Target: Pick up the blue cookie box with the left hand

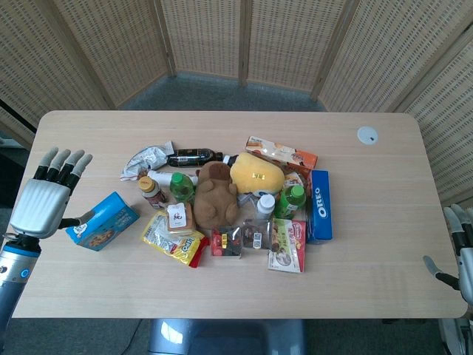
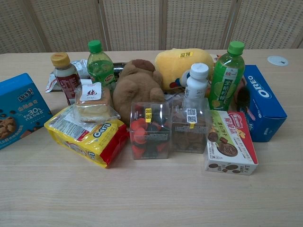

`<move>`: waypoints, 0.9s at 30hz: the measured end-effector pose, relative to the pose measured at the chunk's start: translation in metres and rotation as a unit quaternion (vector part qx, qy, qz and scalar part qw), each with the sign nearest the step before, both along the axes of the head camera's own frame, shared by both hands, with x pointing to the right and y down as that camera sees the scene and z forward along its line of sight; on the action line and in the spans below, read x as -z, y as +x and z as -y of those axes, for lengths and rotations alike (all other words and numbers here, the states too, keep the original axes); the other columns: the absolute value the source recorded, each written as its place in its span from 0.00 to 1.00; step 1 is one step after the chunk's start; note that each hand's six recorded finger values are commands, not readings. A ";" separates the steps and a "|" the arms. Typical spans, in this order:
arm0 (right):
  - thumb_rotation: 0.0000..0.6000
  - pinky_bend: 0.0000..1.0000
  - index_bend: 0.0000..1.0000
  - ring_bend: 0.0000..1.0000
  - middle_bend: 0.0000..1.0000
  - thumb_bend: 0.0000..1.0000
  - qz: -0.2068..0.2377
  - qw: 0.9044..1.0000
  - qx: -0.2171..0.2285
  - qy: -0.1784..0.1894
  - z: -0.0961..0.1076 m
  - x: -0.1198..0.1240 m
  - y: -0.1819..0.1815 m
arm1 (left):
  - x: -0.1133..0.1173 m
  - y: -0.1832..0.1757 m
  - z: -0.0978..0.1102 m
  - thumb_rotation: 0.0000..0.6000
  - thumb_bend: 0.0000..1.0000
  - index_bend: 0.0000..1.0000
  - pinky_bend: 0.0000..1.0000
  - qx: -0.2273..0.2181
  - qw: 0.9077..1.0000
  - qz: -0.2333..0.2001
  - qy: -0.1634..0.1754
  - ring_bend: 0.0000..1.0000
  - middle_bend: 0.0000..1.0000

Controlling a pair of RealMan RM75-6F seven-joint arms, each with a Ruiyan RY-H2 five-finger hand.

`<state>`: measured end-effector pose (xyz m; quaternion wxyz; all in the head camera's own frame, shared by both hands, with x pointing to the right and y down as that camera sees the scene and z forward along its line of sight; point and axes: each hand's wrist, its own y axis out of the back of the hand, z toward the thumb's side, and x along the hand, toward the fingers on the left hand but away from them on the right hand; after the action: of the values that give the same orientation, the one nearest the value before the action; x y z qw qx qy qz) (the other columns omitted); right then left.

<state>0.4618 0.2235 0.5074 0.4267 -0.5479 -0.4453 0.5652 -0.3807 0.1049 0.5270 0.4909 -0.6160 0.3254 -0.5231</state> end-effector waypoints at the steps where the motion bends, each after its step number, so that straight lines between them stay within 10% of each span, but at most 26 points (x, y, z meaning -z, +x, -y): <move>1: 0.98 0.00 0.00 0.00 0.01 0.22 0.001 1.000 0.001 0.001 0.000 0.000 0.000 | 0.000 0.000 0.000 0.82 0.18 0.00 0.00 0.000 1.000 0.001 -0.001 0.08 0.06; 27: 0.98 0.00 0.00 0.00 0.01 0.22 0.015 1.000 0.016 -0.014 -0.012 -0.002 -0.012 | 0.011 -0.015 -0.017 0.82 0.18 0.00 0.00 0.014 1.000 -0.008 -0.001 0.06 0.04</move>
<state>0.4500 0.2353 0.5094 0.4216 -0.5693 -0.4345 0.5562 -0.3960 0.1215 0.5162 0.4801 -0.6159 0.3375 -0.5256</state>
